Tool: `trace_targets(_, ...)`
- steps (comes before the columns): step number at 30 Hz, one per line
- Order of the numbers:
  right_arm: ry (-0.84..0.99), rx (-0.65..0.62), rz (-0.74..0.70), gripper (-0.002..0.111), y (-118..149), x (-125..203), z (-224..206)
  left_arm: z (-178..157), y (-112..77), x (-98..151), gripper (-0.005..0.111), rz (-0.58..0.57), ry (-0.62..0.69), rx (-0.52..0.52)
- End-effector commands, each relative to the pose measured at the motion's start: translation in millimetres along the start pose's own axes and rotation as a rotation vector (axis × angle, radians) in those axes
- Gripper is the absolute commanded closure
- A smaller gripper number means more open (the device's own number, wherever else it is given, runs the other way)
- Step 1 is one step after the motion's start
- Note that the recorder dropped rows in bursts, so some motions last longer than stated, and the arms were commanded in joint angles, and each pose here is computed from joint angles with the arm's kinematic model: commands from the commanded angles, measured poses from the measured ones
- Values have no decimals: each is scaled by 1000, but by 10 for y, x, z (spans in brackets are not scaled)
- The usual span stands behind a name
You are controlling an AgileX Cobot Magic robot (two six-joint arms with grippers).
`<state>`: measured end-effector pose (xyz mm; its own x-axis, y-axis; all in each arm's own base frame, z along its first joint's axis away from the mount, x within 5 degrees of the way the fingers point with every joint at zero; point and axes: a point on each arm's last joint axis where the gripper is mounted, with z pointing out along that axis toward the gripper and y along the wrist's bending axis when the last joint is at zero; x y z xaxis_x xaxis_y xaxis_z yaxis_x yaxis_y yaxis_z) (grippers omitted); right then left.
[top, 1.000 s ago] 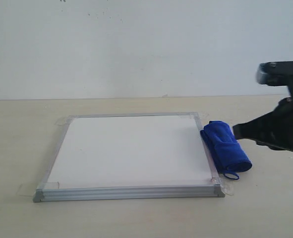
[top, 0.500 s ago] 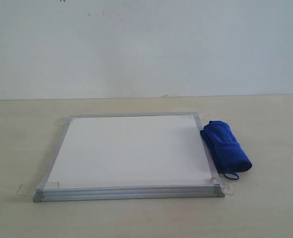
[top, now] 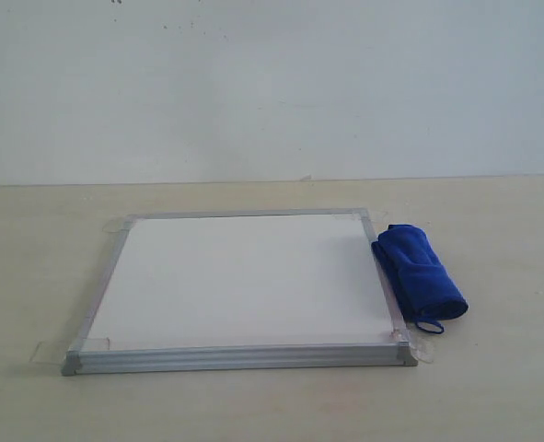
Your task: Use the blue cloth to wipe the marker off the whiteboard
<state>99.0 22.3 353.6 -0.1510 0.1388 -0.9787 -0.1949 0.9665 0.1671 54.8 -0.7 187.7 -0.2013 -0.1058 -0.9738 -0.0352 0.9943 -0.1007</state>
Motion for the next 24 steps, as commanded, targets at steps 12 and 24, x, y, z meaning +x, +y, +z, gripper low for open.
trace_targets(12,-114,222,-30,108,-301,873,-301,1,4,9,102,4,-1,-4)
trace_targets(24,-133,221,-91,108,-392,1495,-285,1,4,9,102,4,-1,-4)
